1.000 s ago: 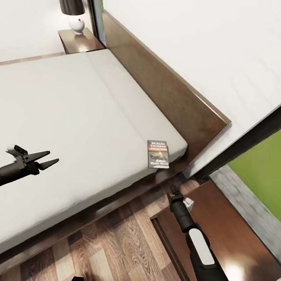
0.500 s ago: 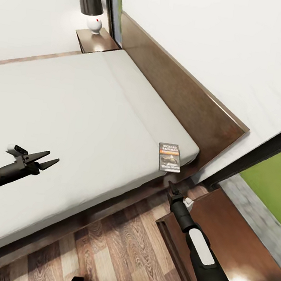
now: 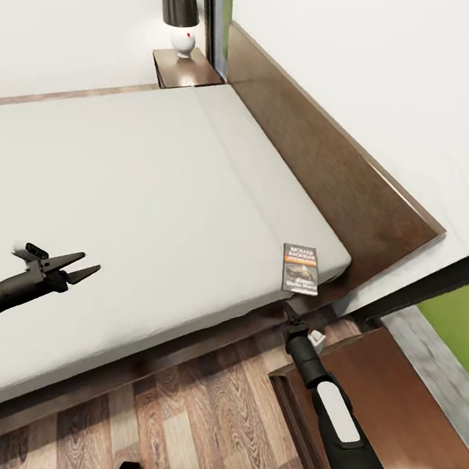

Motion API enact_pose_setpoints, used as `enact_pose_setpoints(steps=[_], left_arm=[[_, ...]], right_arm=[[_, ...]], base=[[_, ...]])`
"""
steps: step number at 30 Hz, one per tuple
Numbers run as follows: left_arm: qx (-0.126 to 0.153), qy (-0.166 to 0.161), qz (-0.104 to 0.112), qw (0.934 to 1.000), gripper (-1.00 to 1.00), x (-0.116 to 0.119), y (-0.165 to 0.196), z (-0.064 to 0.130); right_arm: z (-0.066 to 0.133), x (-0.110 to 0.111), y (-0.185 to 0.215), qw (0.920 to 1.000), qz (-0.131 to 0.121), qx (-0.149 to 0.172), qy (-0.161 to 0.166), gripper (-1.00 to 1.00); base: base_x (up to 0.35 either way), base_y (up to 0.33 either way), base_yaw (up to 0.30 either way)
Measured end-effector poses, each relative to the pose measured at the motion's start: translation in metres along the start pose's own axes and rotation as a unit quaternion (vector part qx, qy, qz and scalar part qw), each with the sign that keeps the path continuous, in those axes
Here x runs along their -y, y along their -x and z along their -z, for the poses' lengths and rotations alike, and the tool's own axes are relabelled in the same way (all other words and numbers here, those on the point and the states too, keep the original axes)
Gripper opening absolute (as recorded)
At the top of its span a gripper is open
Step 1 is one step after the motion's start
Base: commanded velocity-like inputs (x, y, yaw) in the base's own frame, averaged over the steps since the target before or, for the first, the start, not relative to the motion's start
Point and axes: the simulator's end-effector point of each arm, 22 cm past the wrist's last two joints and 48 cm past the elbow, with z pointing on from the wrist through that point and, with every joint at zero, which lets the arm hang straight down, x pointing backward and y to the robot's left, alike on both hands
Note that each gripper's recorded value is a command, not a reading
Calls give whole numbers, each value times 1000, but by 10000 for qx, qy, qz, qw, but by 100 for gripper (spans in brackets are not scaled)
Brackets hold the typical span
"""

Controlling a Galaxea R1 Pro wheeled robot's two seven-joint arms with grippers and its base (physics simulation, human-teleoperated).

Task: In the bedroom, move the book from the bed onto either nightstand, and place the two sandals side by side next to the bed.

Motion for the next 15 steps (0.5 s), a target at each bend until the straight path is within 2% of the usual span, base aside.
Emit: enact_pose_setpoints(steps=[3, 6, 9, 15], left_arm=[[6, 0, -1, 10000, 100, 0, 0, 0], [9, -1, -2, 10000, 100, 0, 0, 0], [2, -18, 13, 10000, 100, 0, -1, -2], [-2, -45, 35, 10000, 100, 0, -3, -4]], right_arm=[[2, 6, 2, 10000, -18, 18, -63, 100], [6, 23, 4, 9996, -49, 85, -267, 100], [10, 30, 27, 9974, 188, 596, -357, 100], [12, 31, 37, 9957, 262, 799, -378, 100]], base=[[0, 0, 19], [0, 0, 5], [0, 0, 1], [0, 0, 0]])
